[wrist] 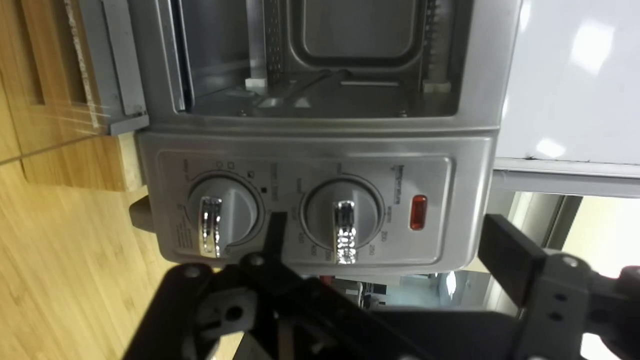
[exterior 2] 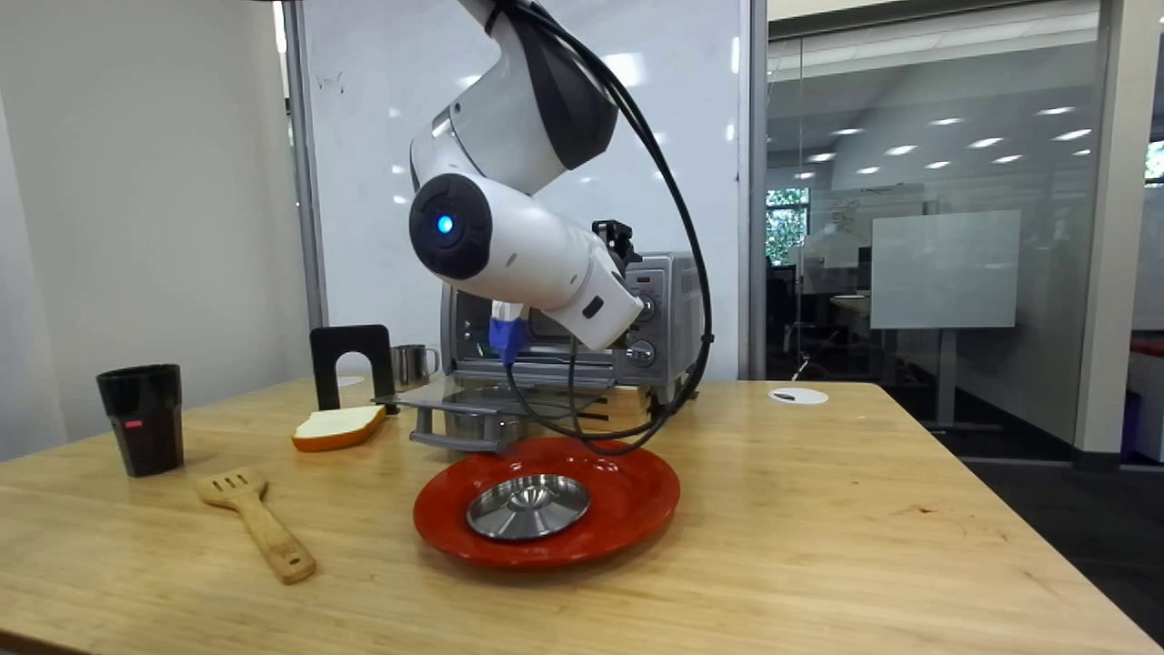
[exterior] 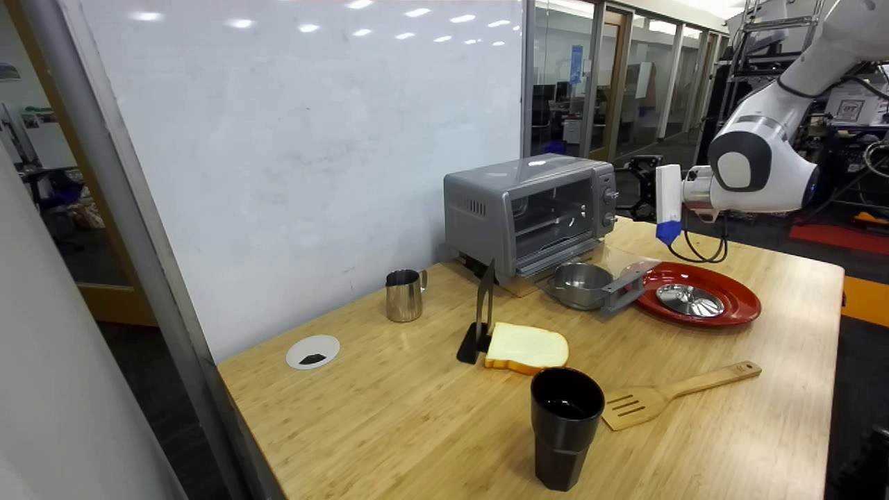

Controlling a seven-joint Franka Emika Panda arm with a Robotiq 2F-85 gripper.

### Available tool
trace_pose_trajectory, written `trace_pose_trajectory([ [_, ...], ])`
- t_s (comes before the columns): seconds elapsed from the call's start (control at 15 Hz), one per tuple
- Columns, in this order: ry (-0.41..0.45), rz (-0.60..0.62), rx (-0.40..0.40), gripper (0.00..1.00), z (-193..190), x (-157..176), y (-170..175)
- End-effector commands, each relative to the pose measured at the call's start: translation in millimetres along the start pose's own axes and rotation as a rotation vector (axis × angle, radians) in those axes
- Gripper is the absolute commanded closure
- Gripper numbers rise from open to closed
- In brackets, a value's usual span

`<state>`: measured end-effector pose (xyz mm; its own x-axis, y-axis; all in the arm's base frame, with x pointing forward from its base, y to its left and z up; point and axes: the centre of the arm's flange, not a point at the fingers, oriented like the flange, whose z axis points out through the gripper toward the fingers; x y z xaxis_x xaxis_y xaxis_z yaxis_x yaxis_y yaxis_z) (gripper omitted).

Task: Turn the top knob on the toaster oven to the left

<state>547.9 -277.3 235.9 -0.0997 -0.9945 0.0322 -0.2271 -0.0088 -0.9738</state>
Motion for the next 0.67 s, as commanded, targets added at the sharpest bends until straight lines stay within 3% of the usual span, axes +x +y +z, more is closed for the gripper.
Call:
trace_pose_trajectory([
  [0.0, 0.018, -0.006, -0.009, 0.34, 11.8, -7.4, 5.5],
  [0.6, 0.021, -0.007, -0.027, 0.98, 11.2, -7.8, 10.6],
])
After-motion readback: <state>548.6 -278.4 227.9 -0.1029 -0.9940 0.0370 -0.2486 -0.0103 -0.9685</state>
